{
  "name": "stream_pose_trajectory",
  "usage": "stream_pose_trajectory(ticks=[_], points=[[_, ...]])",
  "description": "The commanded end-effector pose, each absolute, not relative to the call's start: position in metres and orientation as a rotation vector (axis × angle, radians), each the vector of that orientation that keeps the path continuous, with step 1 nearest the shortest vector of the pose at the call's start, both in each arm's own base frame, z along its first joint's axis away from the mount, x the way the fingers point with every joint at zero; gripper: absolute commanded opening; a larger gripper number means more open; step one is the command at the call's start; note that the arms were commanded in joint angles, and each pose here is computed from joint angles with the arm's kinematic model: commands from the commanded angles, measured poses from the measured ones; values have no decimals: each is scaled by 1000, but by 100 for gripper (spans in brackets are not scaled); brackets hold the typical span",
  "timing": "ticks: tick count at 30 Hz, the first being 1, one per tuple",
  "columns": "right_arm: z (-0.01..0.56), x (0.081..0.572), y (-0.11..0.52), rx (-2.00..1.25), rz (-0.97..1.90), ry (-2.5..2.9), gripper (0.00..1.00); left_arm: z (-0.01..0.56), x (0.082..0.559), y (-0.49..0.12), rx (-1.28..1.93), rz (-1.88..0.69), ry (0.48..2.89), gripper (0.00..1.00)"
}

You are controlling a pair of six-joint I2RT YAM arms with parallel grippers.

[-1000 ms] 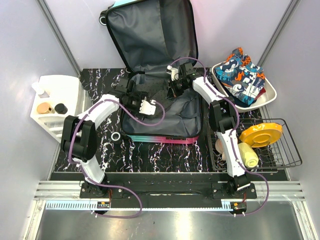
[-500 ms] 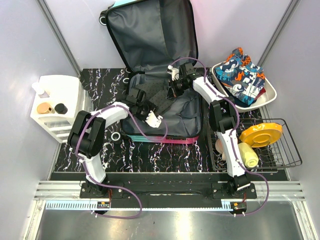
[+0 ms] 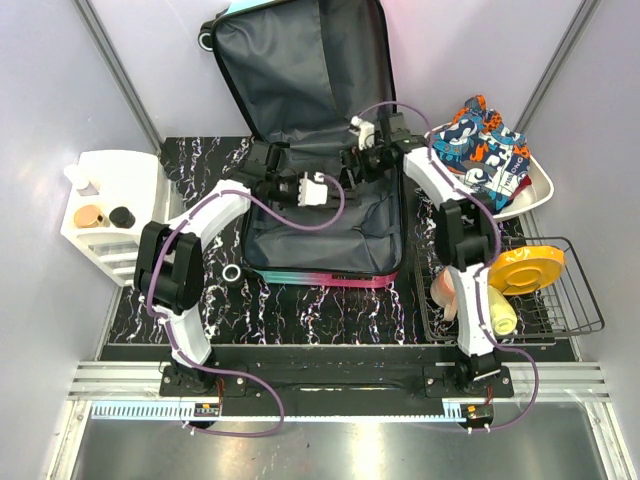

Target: Open, take out, and arrange the luggage

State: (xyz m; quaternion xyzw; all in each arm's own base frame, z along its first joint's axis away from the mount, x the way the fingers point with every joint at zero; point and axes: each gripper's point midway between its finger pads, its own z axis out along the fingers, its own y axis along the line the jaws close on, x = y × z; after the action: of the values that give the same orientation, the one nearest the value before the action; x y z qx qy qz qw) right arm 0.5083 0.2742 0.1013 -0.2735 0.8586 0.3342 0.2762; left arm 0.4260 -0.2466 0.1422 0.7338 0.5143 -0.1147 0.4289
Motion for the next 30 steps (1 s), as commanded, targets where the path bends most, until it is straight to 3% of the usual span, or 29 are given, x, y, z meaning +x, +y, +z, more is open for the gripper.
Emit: stream_pose_trajectory(ticks=[1, 13, 22, 30], points=[[221, 519, 247, -794, 770, 1935, 100, 172, 416, -255, 1612, -576, 1419, 0], [258, 436, 273, -1196, 819, 1434, 100, 203, 419, -247, 1478, -694, 1467, 0], [235, 418, 320, -1417, 794, 1243, 100, 200, 407, -247, 1498, -726, 1442, 0], [179, 403, 347, -1582, 744, 1202, 100, 207, 401, -247, 1489, -730, 1416, 0]])
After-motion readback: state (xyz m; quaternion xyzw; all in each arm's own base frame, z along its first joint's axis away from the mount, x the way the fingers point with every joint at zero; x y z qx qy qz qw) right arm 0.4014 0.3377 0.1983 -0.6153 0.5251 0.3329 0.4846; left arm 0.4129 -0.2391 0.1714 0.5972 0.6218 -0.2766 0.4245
